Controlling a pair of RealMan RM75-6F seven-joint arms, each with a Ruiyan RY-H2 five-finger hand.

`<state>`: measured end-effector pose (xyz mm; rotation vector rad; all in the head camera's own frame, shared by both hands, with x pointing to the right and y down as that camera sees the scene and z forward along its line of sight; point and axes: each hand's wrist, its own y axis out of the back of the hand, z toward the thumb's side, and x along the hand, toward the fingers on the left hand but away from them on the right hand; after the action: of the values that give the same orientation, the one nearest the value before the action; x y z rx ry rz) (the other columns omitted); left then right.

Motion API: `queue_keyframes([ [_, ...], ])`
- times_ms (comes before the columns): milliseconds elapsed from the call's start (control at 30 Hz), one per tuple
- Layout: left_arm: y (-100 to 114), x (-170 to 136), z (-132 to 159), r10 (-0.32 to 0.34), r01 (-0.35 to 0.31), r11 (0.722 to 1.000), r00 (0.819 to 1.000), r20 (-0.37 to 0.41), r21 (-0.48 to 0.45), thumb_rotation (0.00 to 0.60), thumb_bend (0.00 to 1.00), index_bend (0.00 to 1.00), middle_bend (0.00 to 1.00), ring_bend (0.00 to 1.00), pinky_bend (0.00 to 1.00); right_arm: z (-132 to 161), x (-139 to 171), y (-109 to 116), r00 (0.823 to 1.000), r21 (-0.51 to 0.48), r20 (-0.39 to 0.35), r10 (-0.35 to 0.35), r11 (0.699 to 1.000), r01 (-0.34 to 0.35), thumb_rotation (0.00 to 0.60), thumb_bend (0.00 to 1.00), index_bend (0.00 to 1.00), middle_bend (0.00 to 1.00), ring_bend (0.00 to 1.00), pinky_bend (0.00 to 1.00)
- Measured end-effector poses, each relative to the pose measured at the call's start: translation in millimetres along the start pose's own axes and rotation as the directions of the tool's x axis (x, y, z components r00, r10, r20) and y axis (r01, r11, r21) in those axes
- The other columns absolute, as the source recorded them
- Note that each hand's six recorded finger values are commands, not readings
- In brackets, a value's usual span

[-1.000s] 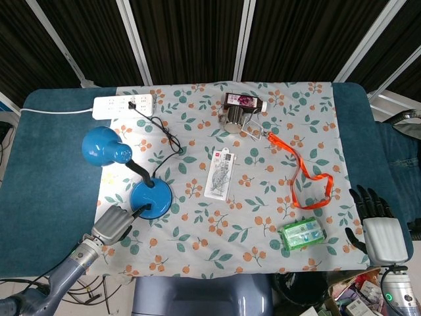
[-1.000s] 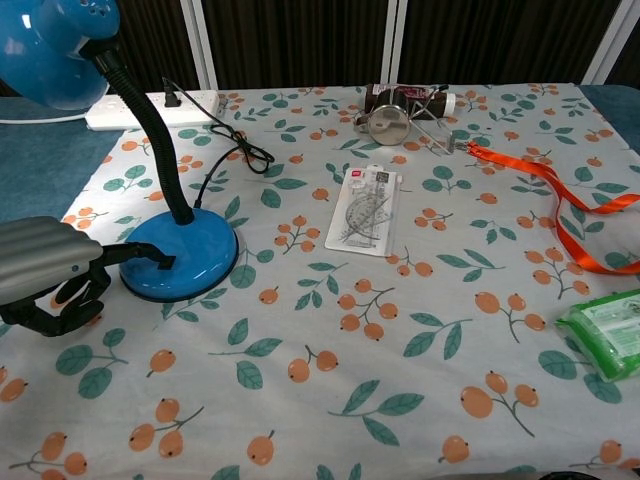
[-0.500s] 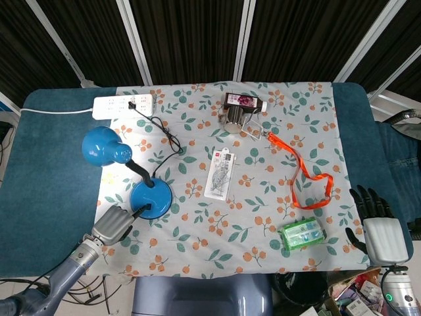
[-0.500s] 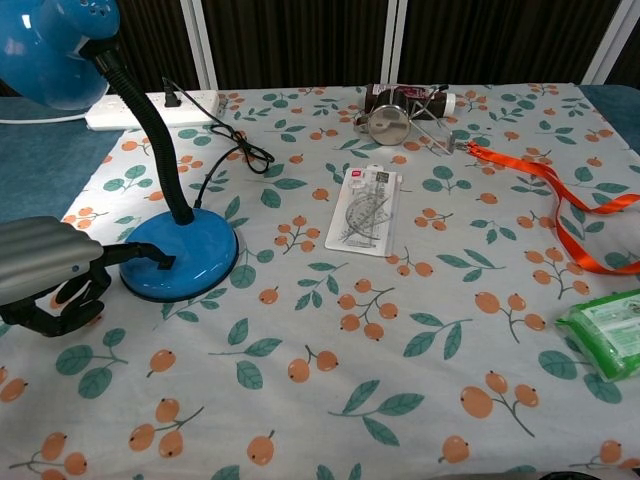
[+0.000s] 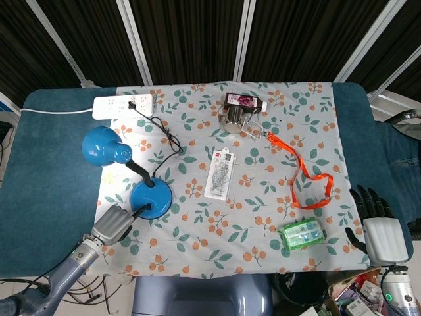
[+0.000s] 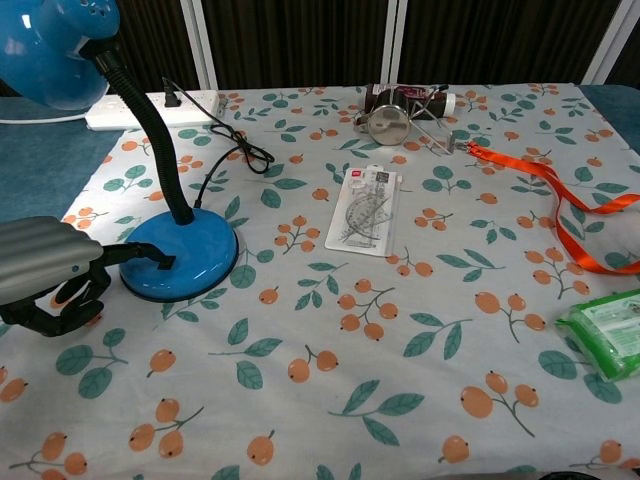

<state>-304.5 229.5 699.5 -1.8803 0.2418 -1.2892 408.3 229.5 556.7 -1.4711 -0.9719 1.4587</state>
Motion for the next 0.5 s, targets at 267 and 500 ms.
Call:
queue_keyframes([
  [267,-2.7,0.3,0.2,-0.011,0.011,1.000,1.000,0.001,0.002,0.600,0.55,0.10,0.71,0.61,0.61,-0.2,0.0,-0.3,1.000,-0.001,0.001,0.002,1.000,-0.002,0.600,0.20,0.01,0.02,0.03,0.14],
  [500,-3.9,1.8,-1.2,-0.015,0.015,1.000,1.000,-0.003,0.001,0.600,0.55,0.10,0.71,0.61,0.61,-0.1,-0.1,-0.2,1.000,0.000,0.001,0.002,1.000,-0.002,0.600,0.20,0.01,0.02,0.03,0.14],
])
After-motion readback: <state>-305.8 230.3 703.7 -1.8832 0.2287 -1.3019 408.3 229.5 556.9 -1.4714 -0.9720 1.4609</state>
